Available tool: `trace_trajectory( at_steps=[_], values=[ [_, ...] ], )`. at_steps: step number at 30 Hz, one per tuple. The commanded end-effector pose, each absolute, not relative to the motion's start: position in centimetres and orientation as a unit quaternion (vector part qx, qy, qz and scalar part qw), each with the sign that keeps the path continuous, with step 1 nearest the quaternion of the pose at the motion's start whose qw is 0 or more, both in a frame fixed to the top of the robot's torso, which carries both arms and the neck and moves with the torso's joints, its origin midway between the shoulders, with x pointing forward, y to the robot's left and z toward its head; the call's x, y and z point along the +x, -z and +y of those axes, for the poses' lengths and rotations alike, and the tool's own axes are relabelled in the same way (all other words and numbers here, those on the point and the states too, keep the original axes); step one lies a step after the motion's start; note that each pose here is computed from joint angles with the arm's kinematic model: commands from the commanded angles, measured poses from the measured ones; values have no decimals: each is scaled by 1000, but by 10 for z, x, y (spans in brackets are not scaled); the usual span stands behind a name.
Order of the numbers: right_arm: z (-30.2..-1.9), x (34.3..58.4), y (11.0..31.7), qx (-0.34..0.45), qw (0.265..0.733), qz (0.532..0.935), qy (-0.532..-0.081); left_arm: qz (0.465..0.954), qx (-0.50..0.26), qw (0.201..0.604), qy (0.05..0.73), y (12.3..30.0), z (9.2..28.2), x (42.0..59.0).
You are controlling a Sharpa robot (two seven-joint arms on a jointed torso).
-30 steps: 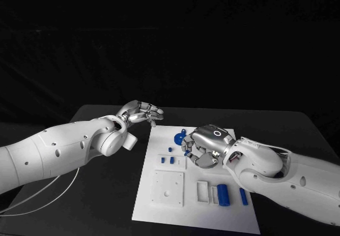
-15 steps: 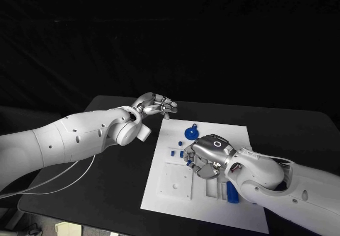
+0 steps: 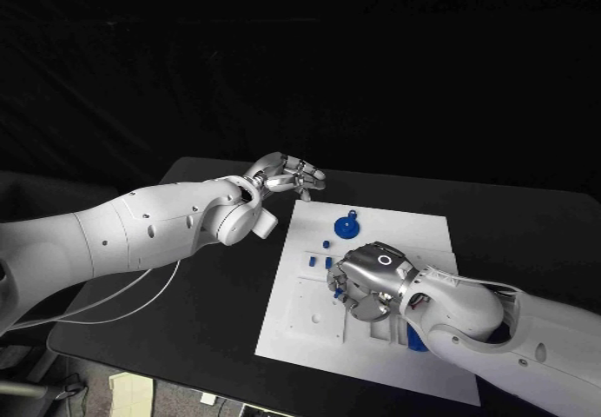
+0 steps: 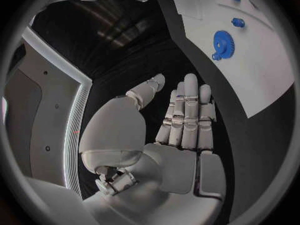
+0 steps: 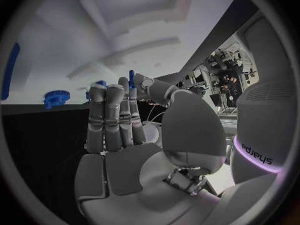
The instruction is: Assemble the parts on the task board
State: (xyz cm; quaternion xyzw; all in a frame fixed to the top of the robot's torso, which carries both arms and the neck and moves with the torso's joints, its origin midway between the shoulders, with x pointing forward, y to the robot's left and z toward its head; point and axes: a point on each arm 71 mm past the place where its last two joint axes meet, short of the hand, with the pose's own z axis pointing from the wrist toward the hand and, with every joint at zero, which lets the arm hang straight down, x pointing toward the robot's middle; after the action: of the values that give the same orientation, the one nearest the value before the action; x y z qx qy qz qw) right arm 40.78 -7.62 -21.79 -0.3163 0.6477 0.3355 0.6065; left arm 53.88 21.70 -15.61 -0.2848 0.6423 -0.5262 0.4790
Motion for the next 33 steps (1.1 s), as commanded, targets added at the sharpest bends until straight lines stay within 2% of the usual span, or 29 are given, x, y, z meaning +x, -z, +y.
trace_trajectory(
  at_steps=[1, 33],
  values=[
    [-75, 406, 222, -333, 598, 651, -327, 639, -285, 478, 531, 155, 215, 539],
    [-72, 405, 231, -345, 591, 658, -316, 642, -284, 473, 533, 156, 214, 539]
  ],
)
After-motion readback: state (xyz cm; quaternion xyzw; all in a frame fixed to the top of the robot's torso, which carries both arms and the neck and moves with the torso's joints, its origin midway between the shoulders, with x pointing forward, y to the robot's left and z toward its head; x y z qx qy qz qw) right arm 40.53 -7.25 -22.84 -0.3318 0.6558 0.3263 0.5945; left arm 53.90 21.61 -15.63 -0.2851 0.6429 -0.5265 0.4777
